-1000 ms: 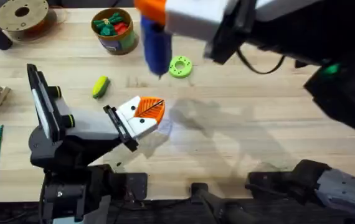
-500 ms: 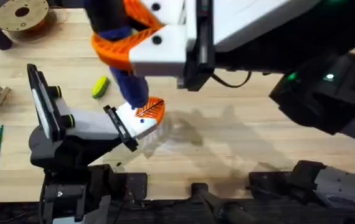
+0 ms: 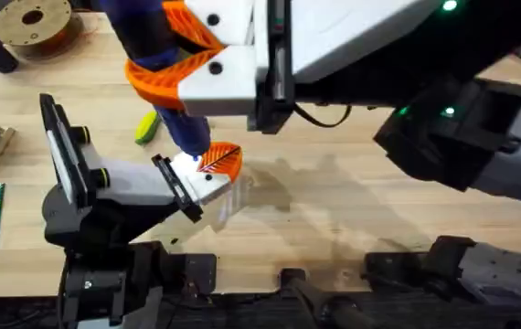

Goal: Pick up the gripper from the table and insert it into the empty holder that is missing its gripper. Then pick up a screw, insert it into the mounting hole, and use the screwdriver to tighten it. Finally, clean up the table by picking up the vegetable and placing it into the bucket.

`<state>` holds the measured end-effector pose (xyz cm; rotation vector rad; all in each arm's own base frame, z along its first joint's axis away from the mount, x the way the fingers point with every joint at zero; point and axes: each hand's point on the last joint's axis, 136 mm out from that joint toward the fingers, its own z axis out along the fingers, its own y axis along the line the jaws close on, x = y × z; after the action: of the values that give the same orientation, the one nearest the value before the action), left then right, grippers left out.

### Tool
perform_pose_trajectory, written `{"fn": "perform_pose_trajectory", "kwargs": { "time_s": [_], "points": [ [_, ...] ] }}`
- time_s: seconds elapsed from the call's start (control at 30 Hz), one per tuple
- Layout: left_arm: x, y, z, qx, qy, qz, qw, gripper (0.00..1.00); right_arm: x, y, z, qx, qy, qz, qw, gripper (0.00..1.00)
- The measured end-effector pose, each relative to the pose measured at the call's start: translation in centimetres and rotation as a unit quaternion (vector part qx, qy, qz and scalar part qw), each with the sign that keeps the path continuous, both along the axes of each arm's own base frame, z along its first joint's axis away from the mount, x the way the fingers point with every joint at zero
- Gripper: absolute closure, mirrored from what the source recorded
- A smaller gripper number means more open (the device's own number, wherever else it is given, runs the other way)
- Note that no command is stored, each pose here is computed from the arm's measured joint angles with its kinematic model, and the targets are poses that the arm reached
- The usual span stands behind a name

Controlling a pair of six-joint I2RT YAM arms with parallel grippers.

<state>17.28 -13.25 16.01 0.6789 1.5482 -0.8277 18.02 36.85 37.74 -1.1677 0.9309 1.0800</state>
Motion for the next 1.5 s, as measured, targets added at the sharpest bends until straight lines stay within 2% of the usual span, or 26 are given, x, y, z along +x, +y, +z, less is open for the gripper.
{"fn": "perform_pose_trajectory", "kwargs": {
  "time_s": [0.43, 1.5],
  "points": [
    [0.0, 0.0, 0.0, 0.0, 0.0, 0.0, 1.0, 0.995, 0.1, 1.8, -2.3, -0.019, -0.003, 0.012, 1.0, 0.992],
    [0.0, 0.0, 0.0, 0.0, 0.0, 0.0, 1.0, 0.995, 0.6, 1.8, -1.7, -0.008, -0.01, -0.003, 1.0, 0.992]
  ]
}}
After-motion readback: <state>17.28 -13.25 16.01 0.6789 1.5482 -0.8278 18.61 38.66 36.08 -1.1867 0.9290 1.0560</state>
